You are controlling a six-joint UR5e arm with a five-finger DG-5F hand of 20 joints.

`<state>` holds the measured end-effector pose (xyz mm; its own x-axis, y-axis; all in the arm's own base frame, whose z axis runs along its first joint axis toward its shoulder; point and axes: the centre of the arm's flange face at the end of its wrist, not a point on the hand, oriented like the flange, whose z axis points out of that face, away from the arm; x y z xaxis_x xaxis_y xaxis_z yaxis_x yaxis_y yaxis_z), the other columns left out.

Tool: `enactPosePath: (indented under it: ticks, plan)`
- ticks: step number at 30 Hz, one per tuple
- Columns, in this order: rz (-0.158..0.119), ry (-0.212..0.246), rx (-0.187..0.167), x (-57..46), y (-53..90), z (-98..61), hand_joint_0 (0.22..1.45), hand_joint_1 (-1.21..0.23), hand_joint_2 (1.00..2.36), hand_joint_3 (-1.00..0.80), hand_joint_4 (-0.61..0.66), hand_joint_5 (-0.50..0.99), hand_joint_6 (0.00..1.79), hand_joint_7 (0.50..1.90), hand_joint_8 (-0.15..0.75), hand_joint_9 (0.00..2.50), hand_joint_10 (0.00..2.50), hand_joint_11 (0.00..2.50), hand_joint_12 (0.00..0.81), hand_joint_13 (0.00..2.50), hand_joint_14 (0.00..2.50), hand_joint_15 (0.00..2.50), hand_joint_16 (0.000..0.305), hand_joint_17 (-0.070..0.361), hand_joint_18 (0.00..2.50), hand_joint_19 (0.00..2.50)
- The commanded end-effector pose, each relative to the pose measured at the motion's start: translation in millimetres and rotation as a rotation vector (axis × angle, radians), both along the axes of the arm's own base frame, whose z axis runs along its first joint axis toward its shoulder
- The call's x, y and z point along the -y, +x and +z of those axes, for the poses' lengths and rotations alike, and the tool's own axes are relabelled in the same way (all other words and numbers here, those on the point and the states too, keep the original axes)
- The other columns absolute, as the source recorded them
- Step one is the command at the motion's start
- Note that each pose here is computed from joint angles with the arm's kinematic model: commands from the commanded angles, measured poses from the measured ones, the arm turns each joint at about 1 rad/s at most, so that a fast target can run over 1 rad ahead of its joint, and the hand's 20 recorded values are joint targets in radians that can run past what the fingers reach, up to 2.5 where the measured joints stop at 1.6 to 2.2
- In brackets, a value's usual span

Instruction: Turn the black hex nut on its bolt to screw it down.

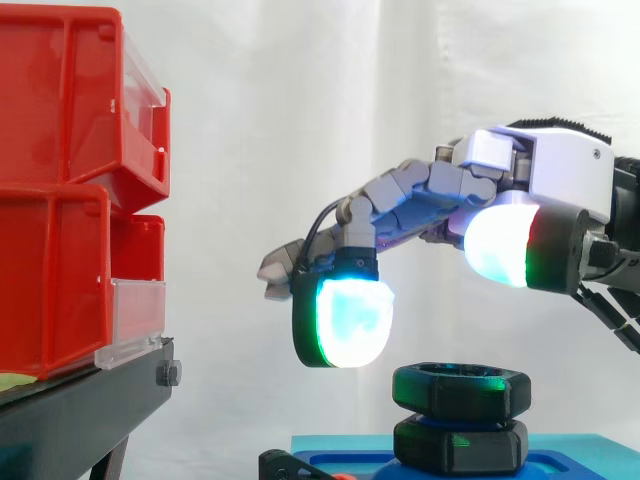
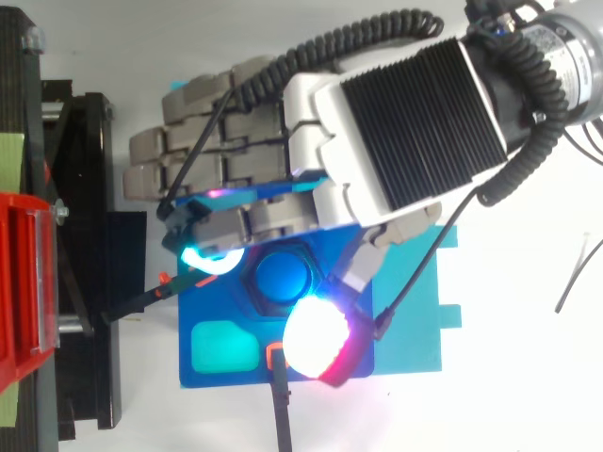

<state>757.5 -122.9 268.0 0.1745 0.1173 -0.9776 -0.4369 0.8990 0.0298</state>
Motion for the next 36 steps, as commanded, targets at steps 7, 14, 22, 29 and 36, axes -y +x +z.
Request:
enactPosePath:
  ticks: [7,14,22,29,36]
  plan:
    - [-0.011,0.015,0.001,-35.6,8.7,0.1,0.49,-0.25,1.00,-0.50,0.26,-0.16,0.78,0.91,0.316,0.60,0.01,0.16,0.393,0.61,0.00,0.15,0.056,0.126,0.63,0.29]
    - [-0.018,0.019,-0.032,-44.1,7.9,-4.1,0.49,-0.25,1.00,-0.50,0.26,-0.16,0.78,0.91,0.315,0.60,0.00,0.16,0.393,0.61,0.00,0.15,0.056,0.126,0.63,0.29]
    - [-0.013,0.014,-0.058,-47.7,4.3,-11.6,0.49,-0.25,1.00,-0.50,0.26,-0.16,0.78,0.93,0.315,0.60,0.00,0.16,0.393,0.61,0.00,0.15,0.056,0.126,0.63,0.30]
    - [-0.017,0.010,-0.055,-46.3,1.2,-19.3,0.49,-0.25,1.00,-0.50,0.26,-0.16,0.78,0.92,0.315,0.60,0.00,0.16,0.392,0.62,0.01,0.15,0.056,0.126,0.63,0.30]
    - [-0.020,0.010,-0.053,-43.0,1.0,-19.1,0.49,-0.25,1.00,-0.50,0.26,-0.16,0.78,0.93,0.315,0.59,0.00,0.16,0.392,0.62,0.01,0.15,0.056,0.126,0.63,0.30]
